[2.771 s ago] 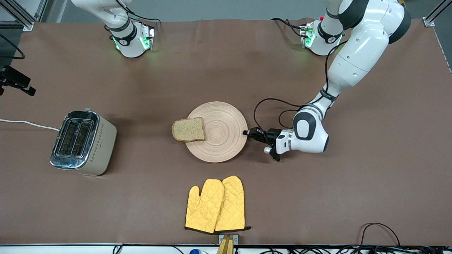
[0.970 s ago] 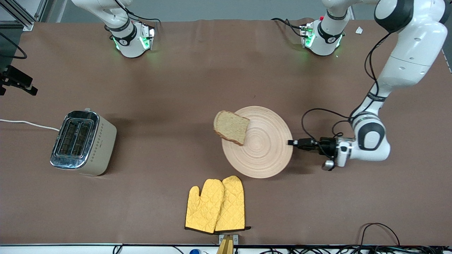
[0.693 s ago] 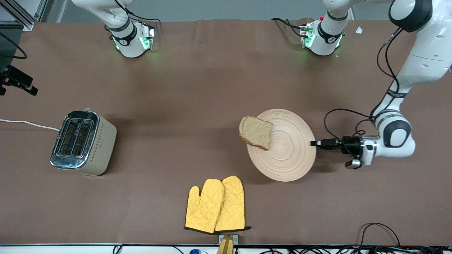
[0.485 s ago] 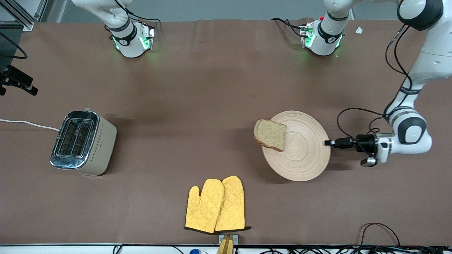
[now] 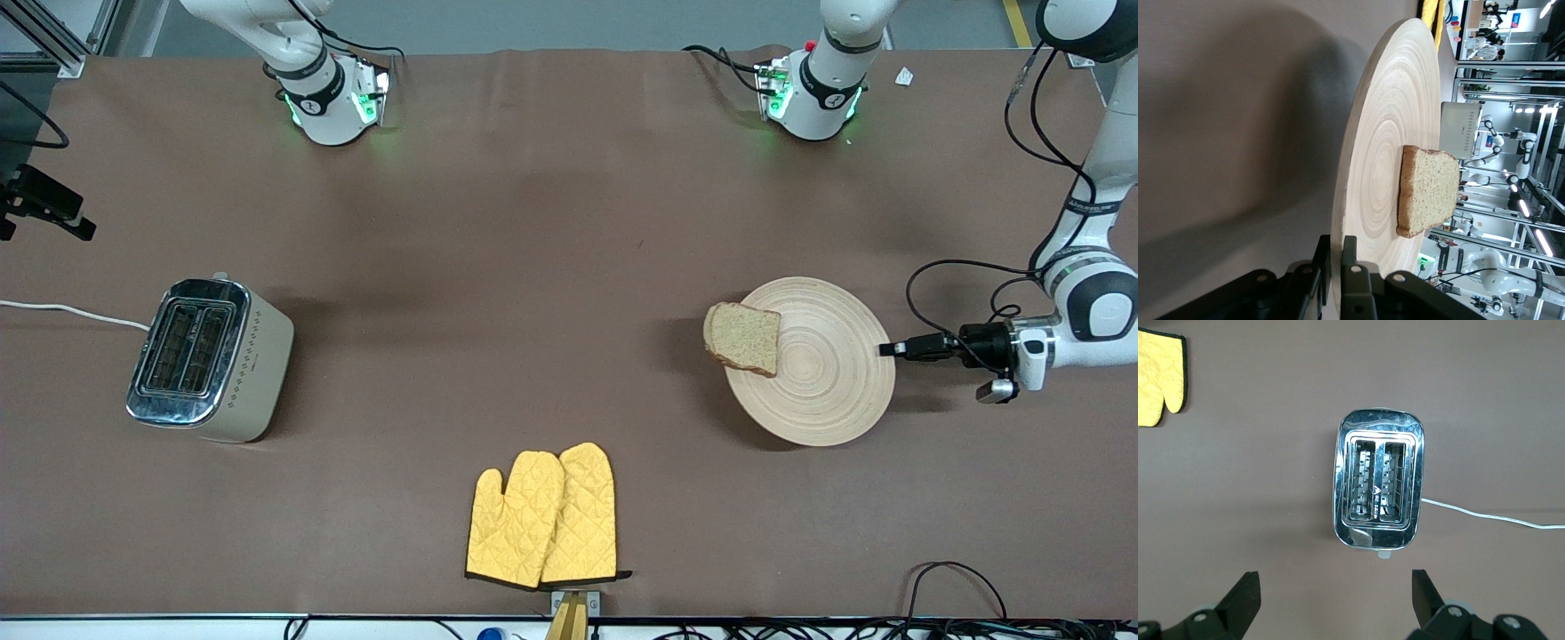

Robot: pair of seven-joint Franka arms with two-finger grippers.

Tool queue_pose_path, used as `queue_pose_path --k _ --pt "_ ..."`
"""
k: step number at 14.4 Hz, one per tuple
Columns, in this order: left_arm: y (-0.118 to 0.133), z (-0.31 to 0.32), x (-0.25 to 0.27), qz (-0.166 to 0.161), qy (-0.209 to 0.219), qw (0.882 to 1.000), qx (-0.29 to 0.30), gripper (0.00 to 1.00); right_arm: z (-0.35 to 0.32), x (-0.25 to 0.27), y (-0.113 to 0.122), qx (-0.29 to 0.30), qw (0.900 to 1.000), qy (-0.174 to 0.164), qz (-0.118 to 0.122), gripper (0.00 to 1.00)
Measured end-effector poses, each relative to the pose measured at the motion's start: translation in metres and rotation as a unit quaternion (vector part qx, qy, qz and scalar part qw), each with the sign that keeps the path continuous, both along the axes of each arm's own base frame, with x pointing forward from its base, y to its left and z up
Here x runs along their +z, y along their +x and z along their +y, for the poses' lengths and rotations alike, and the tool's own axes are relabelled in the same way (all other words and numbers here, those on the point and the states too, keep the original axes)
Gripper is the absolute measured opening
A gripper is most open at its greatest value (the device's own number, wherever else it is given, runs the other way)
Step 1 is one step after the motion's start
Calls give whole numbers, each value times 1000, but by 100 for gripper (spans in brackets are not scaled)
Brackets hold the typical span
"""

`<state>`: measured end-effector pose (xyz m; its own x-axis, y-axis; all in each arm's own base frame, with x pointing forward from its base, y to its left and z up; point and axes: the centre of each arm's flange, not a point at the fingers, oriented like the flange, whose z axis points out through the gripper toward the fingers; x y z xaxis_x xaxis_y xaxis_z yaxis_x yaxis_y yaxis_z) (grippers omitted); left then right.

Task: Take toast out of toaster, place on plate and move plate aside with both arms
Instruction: 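Slide the plate with the toast away from the toaster with the left gripper, then open the left gripper and release the plate rim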

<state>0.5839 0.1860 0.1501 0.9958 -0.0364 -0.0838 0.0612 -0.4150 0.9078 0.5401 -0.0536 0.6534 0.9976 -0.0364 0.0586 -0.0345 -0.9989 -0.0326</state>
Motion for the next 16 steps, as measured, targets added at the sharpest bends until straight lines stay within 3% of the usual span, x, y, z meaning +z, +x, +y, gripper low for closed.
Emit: queue_pose_path --k 8,13,15,16 --pt "4 26 3 -13 56 998 -7 9 0 0 0 0 1000 0 0 100" --pt "-2 32 -9 -4 56 998 0 9 1 0 0 1 1000 0 0 100" --pt "-2 33 -10 -3 55 998 0 12 1 0 0 1 1000 0 0 100" --pt "-2 33 -10 -3 55 998 0 19 1 0 0 1 1000 0 0 100"
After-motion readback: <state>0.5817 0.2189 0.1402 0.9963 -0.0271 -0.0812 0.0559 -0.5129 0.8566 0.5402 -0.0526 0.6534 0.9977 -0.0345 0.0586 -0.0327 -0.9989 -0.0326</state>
